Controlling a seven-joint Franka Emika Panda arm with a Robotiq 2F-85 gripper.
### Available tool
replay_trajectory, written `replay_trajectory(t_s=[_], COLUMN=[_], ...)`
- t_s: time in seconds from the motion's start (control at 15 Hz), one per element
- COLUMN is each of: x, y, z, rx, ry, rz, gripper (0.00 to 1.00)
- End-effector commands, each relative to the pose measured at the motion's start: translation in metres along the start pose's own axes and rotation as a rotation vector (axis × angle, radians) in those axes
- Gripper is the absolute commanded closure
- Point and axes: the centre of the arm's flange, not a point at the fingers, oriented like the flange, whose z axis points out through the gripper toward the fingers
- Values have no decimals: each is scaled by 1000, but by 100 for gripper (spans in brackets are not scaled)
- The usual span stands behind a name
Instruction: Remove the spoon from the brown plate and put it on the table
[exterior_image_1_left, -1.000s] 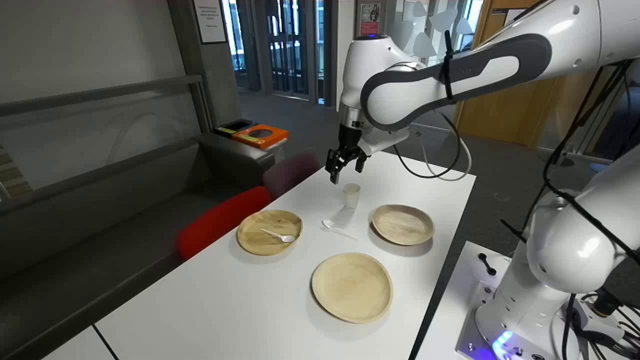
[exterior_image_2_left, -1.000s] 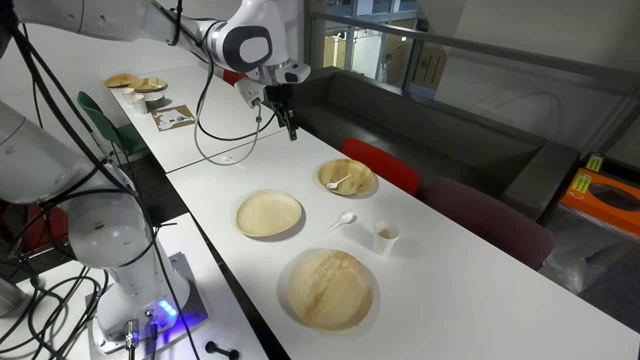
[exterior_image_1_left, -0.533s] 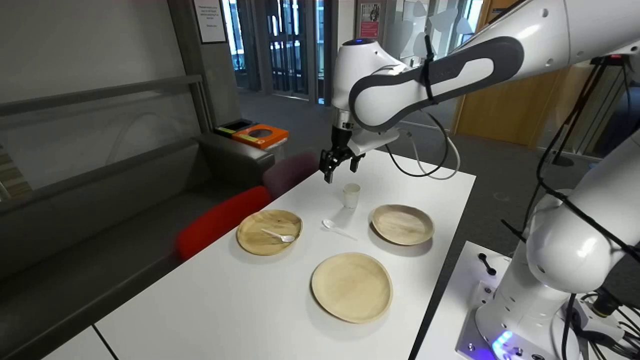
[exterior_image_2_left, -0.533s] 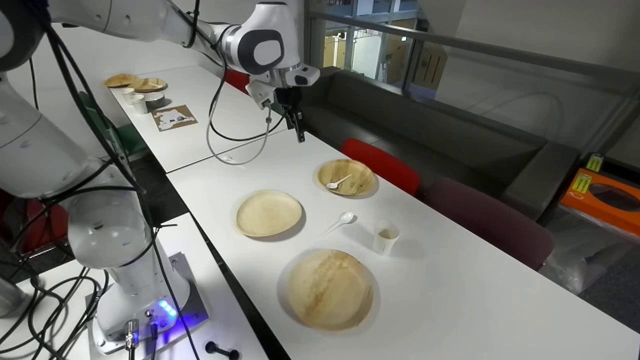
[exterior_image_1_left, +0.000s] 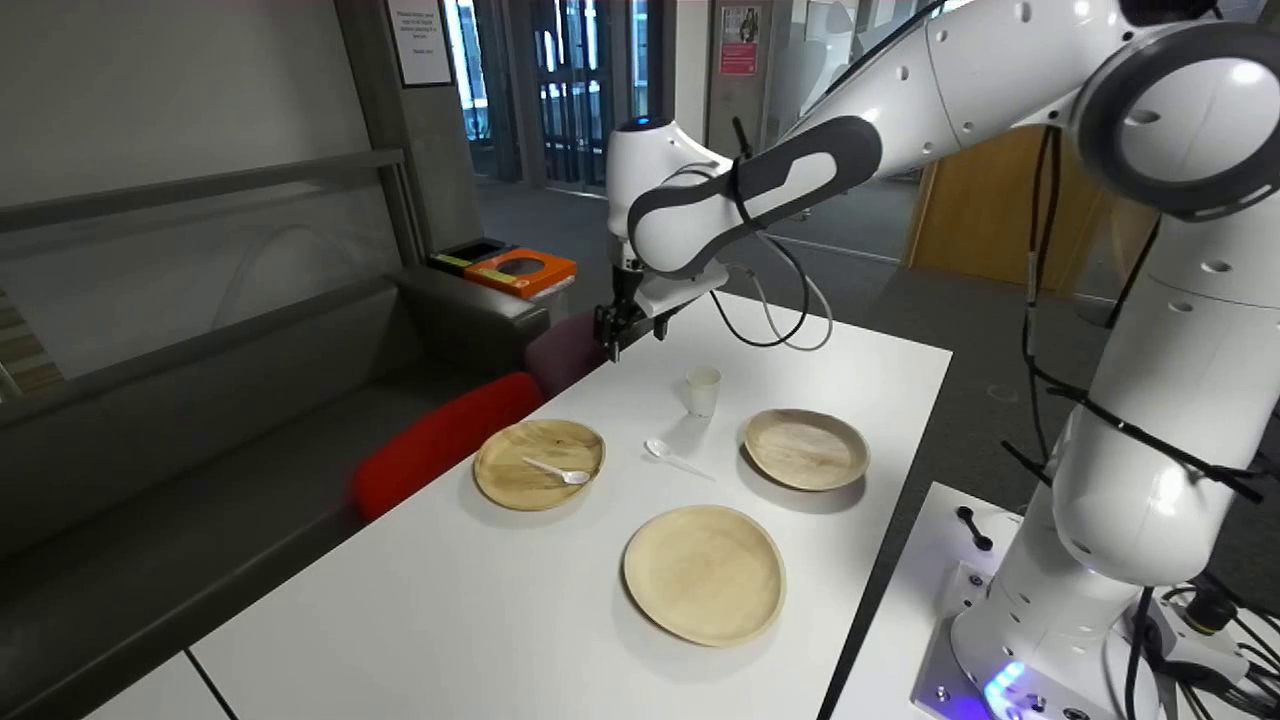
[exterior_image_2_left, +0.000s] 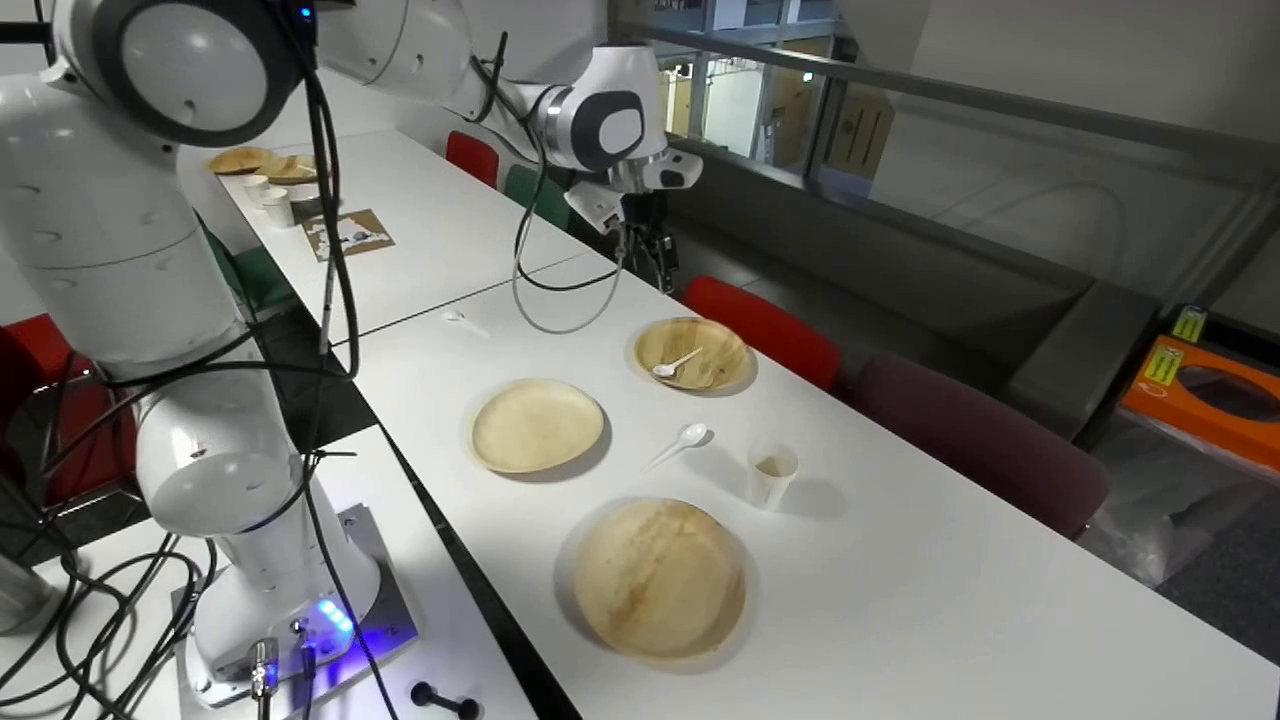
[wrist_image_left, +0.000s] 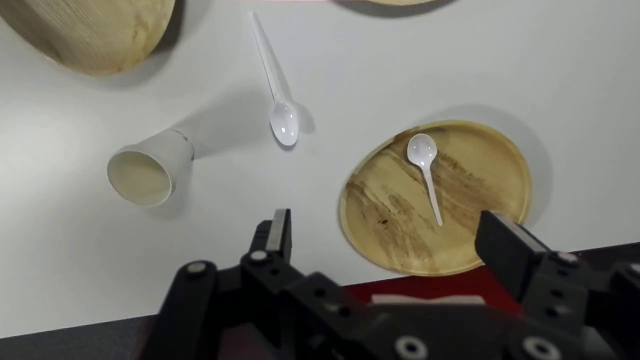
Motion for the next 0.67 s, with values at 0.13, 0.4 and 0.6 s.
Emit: replay_trajectory(t_s=[0.13, 0.4, 0.6], x=[57, 48, 49], y=[-21, -28, -31], z=[19, 32, 39], rx=[11, 15, 13], ry=[-9, -4, -12], rz=[-168, -194, -199], gripper=[0, 0, 0])
